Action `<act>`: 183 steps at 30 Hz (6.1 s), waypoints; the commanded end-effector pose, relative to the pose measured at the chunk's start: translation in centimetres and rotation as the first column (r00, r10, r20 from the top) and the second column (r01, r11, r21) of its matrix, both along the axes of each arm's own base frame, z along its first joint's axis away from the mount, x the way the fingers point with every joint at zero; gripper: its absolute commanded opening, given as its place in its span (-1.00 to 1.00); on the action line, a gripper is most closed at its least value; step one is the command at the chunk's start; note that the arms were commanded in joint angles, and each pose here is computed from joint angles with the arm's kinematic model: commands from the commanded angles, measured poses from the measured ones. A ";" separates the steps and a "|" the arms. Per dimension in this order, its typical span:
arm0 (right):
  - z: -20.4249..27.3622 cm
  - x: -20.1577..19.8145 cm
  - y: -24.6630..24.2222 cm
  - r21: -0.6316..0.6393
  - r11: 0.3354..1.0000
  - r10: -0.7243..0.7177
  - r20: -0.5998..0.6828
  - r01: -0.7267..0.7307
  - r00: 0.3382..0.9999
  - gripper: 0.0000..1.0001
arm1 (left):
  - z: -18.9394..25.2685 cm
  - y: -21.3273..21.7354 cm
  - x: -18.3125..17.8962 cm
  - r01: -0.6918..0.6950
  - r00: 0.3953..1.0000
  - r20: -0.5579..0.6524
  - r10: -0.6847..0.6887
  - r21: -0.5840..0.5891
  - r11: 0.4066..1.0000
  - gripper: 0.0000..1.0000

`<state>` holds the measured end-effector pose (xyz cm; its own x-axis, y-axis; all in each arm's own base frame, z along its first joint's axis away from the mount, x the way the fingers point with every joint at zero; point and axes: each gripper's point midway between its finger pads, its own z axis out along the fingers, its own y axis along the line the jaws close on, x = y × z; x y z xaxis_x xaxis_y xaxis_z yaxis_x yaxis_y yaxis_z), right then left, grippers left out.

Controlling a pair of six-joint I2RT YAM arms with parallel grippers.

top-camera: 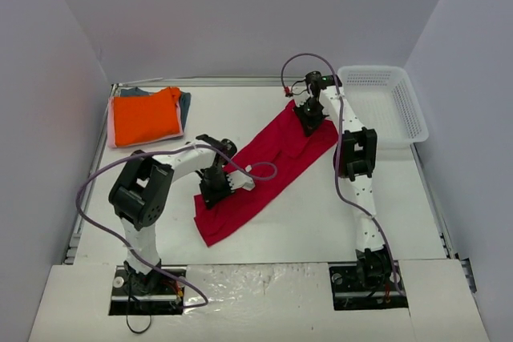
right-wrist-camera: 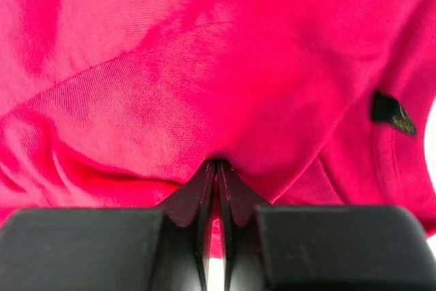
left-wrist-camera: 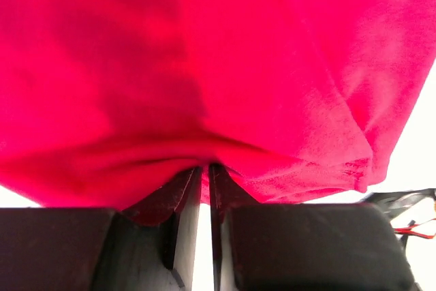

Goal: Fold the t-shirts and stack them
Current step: Rotate the tshirt 90 degrees

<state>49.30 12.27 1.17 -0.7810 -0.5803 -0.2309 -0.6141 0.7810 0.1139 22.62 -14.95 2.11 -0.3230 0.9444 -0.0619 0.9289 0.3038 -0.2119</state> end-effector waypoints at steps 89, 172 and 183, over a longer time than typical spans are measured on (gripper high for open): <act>5.8 -20.0 5.6 0.021 0.916 0.402 -0.047 -0.402 0.914 -0.58 | 22.6 -0.2 4.5 -0.395 0.918 -0.314 0.242 -0.768 0.503 -0.56; 7.8 -23.3 14.2 0.022 0.824 0.566 0.028 -0.566 0.824 -0.17 | 22.6 10.9 6.7 -0.539 0.538 0.001 0.843 -0.768 0.345 -0.55; 4.4 -25.0 18.0 -0.055 0.732 0.679 -0.023 -0.679 0.734 -0.19 | 23.5 13.4 5.6 -0.520 0.410 0.069 0.910 -0.801 0.295 -0.38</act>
